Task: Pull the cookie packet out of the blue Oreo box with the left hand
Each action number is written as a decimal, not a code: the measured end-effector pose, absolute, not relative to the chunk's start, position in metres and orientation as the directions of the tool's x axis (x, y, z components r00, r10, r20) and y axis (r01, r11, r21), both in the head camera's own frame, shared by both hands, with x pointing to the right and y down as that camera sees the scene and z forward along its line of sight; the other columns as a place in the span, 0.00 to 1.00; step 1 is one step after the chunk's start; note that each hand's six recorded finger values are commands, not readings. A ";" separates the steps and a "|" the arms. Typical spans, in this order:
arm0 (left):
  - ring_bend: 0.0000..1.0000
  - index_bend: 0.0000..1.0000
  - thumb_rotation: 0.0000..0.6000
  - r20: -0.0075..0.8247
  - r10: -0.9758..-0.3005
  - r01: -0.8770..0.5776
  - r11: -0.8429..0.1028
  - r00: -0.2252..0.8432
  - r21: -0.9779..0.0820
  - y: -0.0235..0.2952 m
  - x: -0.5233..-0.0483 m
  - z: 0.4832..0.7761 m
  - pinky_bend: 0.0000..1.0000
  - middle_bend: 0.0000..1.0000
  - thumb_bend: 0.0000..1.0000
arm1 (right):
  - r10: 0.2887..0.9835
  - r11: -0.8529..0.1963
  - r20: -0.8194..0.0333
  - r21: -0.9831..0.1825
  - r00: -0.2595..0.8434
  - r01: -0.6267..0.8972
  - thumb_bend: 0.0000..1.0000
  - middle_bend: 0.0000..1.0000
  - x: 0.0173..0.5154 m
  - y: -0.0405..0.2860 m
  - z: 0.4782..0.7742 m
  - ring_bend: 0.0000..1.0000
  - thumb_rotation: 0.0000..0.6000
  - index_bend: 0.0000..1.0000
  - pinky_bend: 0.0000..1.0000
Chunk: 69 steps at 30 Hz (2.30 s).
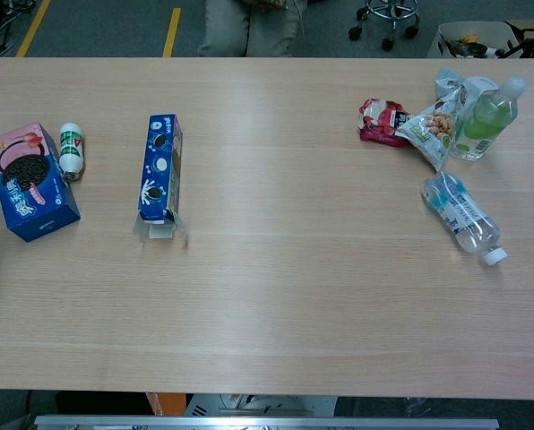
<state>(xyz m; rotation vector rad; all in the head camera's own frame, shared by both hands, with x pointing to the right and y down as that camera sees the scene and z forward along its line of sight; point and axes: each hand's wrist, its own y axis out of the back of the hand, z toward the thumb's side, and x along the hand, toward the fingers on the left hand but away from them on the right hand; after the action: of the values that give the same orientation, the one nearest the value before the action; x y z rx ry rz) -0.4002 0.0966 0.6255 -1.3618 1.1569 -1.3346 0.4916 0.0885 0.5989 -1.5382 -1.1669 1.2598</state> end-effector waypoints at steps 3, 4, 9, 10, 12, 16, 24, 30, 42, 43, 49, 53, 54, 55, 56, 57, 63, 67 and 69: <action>0.20 0.23 1.00 0.182 -0.983 -0.038 -0.181 -0.010 -0.983 0.096 -0.400 0.626 0.25 0.23 0.26 | 0.969 -0.244 -0.235 -0.957 0.072 0.157 0.36 0.43 0.492 0.089 0.599 0.40 1.00 0.41 0.43; 0.20 0.23 1.00 0.182 -0.983 -0.039 -0.182 -0.009 -0.983 0.096 -0.399 0.627 0.25 0.23 0.26 | 0.969 -0.244 -0.236 -0.957 0.072 0.157 0.36 0.43 0.492 0.089 0.599 0.40 1.00 0.41 0.43; 0.20 0.23 1.00 0.182 -0.983 -0.040 -0.182 -0.006 -0.983 0.096 -0.399 0.627 0.25 0.23 0.26 | 0.970 -0.242 -0.234 -0.958 0.069 0.157 0.35 0.43 0.493 0.089 0.599 0.40 1.00 0.41 0.43; 0.20 0.23 1.00 0.181 -0.983 -0.042 -0.181 -0.007 -0.983 0.095 -0.399 0.627 0.25 0.23 0.26 | 0.970 -0.241 -0.233 -0.958 0.068 0.157 0.35 0.43 0.493 0.089 0.598 0.40 1.00 0.41 0.43; 0.20 0.23 1.00 0.181 -0.983 -0.046 -0.180 -0.009 -0.982 0.094 -0.400 0.628 0.25 0.23 0.26 | 0.971 -0.238 -0.231 -0.958 0.065 0.158 0.35 0.43 0.494 0.088 0.598 0.40 1.00 0.41 0.43; 0.20 0.23 1.00 0.184 -0.983 -0.045 -0.184 -0.002 -0.982 0.091 -0.399 0.630 0.25 0.23 0.26 | 0.972 -0.234 -0.225 -0.960 0.072 0.154 0.35 0.43 0.493 0.084 0.596 0.40 1.00 0.41 0.43; 0.20 0.23 1.00 0.200 -0.977 -0.046 -0.203 0.072 -0.978 0.080 -0.385 0.636 0.24 0.23 0.26 | 0.972 -0.221 -0.206 -0.965 0.112 0.142 0.36 0.43 0.482 0.072 0.591 0.40 1.00 0.41 0.43; 0.20 0.23 1.00 0.225 -0.958 -0.040 -0.236 0.176 -0.971 0.067 -0.365 0.643 0.24 0.23 0.26 | 0.969 -0.229 -0.212 -0.965 0.127 0.132 0.35 0.43 0.477 0.067 0.592 0.40 1.00 0.41 0.43; 0.20 0.16 1.00 0.320 -0.833 0.039 -0.340 0.451 -0.940 0.042 -0.304 0.680 0.21 0.19 0.26 | 0.968 -0.226 -0.209 -0.966 0.139 0.127 0.35 0.43 0.470 0.067 0.590 0.40 1.00 0.41 0.43; 0.19 0.15 1.00 0.329 -0.817 0.056 -0.345 0.474 -0.937 0.039 -0.299 0.684 0.21 0.18 0.26 | 0.968 -0.226 -0.208 -0.966 0.140 0.127 0.35 0.43 0.470 0.068 0.590 0.40 1.00 0.41 0.43; 0.14 0.10 1.00 0.375 -0.726 0.136 -0.367 0.577 -0.920 0.034 -0.273 0.705 0.20 0.11 0.26 | 0.968 -0.222 -0.202 -0.966 0.145 0.133 0.36 0.43 0.468 0.070 0.588 0.40 1.00 0.41 0.43; 0.11 0.07 1.00 0.387 -0.672 0.186 -0.353 0.631 -0.917 0.035 -0.260 0.716 0.18 0.08 0.26 | 0.968 -0.224 -0.204 -0.965 0.147 0.137 0.35 0.43 0.468 0.072 0.589 0.40 1.00 0.41 0.43; 0.10 0.07 1.00 0.391 -0.659 0.201 -0.347 0.642 -0.916 0.035 -0.257 0.719 0.18 0.07 0.26 | 0.968 -0.223 -0.203 -0.965 0.146 0.138 0.35 0.43 0.468 0.072 0.589 0.40 1.00 0.41 0.43; 0.09 0.06 1.00 0.396 -0.643 0.220 -0.339 0.656 -0.915 0.034 -0.254 0.724 0.17 0.06 0.26 | 0.969 -0.222 -0.201 -0.965 0.146 0.140 0.35 0.43 0.468 0.073 0.589 0.40 1.00 0.41 0.43; 0.09 0.05 1.00 0.399 -0.631 0.233 -0.332 0.665 -0.914 0.033 -0.252 0.727 0.17 0.06 0.26 | 0.969 -0.220 -0.200 -0.965 0.145 0.142 0.35 0.43 0.469 0.073 0.588 0.40 1.00 0.41 0.43; 0.08 0.05 1.00 0.402 -0.621 0.244 -0.326 0.673 -0.913 0.033 -0.250 0.730 0.17 0.05 0.26 | 0.969 -0.218 -0.198 -0.965 0.145 0.144 0.35 0.43 0.469 0.073 0.588 0.40 1.00 0.41 0.43; 0.07 0.04 1.00 0.411 -0.569 0.306 -0.275 0.712 -0.911 0.024 -0.239 0.747 0.16 0.04 0.26 | 0.972 -0.212 -0.192 -0.966 0.137 0.151 0.36 0.43 0.473 0.076 0.586 0.40 1.00 0.41 0.43; 0.06 0.04 1.00 0.427 -0.542 0.357 -0.236 0.724 -0.904 0.015 -0.233 0.760 0.15 0.04 0.26 | 0.974 -0.207 -0.188 -0.966 0.130 0.153 0.36 0.43 0.476 0.077 0.584 0.40 1.00 0.41 0.43; 0.06 0.04 1.00 0.435 -0.531 0.377 -0.221 0.727 -0.900 0.012 -0.232 0.765 0.15 0.04 0.26 | 0.975 -0.203 -0.184 -0.967 0.126 0.154 0.36 0.43 0.477 0.078 0.583 0.40 1.00 0.41 0.43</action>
<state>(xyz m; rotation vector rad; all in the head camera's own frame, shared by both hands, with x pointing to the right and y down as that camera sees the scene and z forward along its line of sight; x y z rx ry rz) -0.2319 0.0121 0.7651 -1.5876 0.1284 -0.8387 0.4771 0.0781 0.5825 -1.5282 -1.1473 1.1832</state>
